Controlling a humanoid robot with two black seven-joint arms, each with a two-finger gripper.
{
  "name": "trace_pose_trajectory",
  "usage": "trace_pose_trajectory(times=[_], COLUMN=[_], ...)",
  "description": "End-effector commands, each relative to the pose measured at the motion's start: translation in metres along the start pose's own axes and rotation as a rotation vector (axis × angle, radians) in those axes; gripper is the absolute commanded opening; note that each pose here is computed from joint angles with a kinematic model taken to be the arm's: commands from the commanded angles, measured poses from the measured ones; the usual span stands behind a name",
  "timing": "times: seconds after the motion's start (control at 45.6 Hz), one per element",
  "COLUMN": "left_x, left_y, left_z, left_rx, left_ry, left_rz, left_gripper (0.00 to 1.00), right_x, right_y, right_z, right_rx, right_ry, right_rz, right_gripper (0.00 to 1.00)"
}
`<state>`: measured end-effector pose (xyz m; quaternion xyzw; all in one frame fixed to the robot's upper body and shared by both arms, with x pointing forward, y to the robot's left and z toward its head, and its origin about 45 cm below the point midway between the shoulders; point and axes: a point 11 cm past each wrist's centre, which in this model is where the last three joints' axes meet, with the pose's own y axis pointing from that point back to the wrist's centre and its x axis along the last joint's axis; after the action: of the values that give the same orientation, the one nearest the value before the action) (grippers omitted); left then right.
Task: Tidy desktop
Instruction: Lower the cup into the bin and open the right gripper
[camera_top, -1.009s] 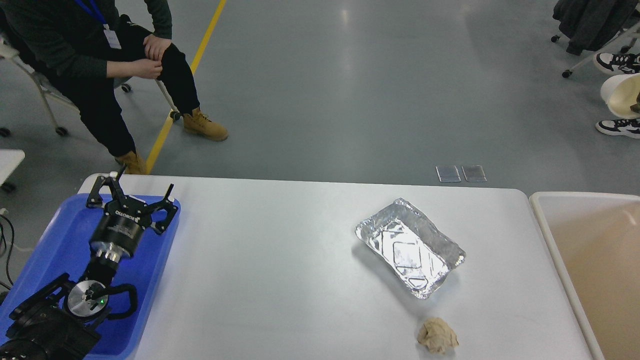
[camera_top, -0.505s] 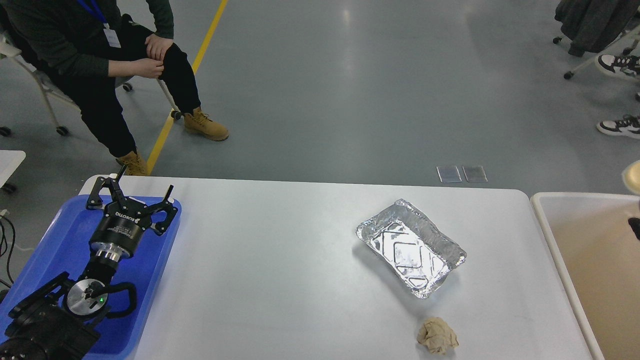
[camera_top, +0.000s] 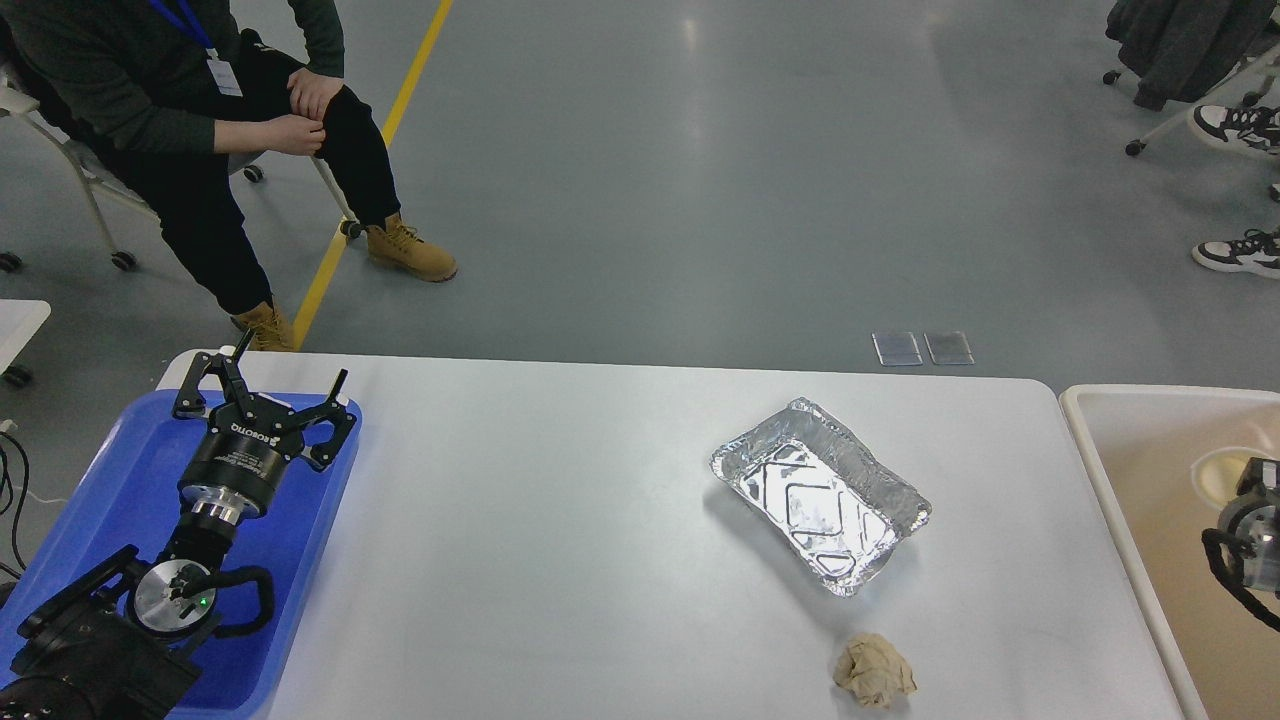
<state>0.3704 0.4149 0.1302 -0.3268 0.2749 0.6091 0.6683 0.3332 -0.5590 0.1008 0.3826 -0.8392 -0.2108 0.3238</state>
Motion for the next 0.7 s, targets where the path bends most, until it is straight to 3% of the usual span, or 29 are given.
trace_pose_trajectory(times=[0.0,0.088,0.154,0.263,0.307,0.68], left_x=[0.0,-0.001,-0.001,0.0,-0.001,0.0], left_y=[0.0,-0.001,-0.001,0.0,-0.001,0.0], left_z=[0.0,0.0,0.0,0.0,0.0,0.0], left_rx=[0.0,-0.001,-0.001,0.0,-0.001,0.001], left_ry=[0.0,0.001,0.001,0.0,0.001,0.0], left_rz=[0.0,-0.003,-0.003,0.0,-0.003,-0.001], left_gripper=[0.99,0.99,0.99,0.99,0.99,0.99], right_x=[0.0,0.013,0.02,0.023,0.024,0.013], right_y=[-0.002,-0.003,-0.003,-0.004,-0.004,-0.003], right_z=[0.035,0.049,0.056,0.061,0.062,0.044], right_rx=[-0.059,-0.075,-0.086,-0.093,-0.095,-0.072], right_ry=[-0.046,-0.038,-0.032,-0.051,-0.057,-0.039], right_rz=[0.002,0.034,0.047,0.051,0.049,-0.017], right_gripper=[0.0,0.02,0.19,0.69,1.0,1.0])
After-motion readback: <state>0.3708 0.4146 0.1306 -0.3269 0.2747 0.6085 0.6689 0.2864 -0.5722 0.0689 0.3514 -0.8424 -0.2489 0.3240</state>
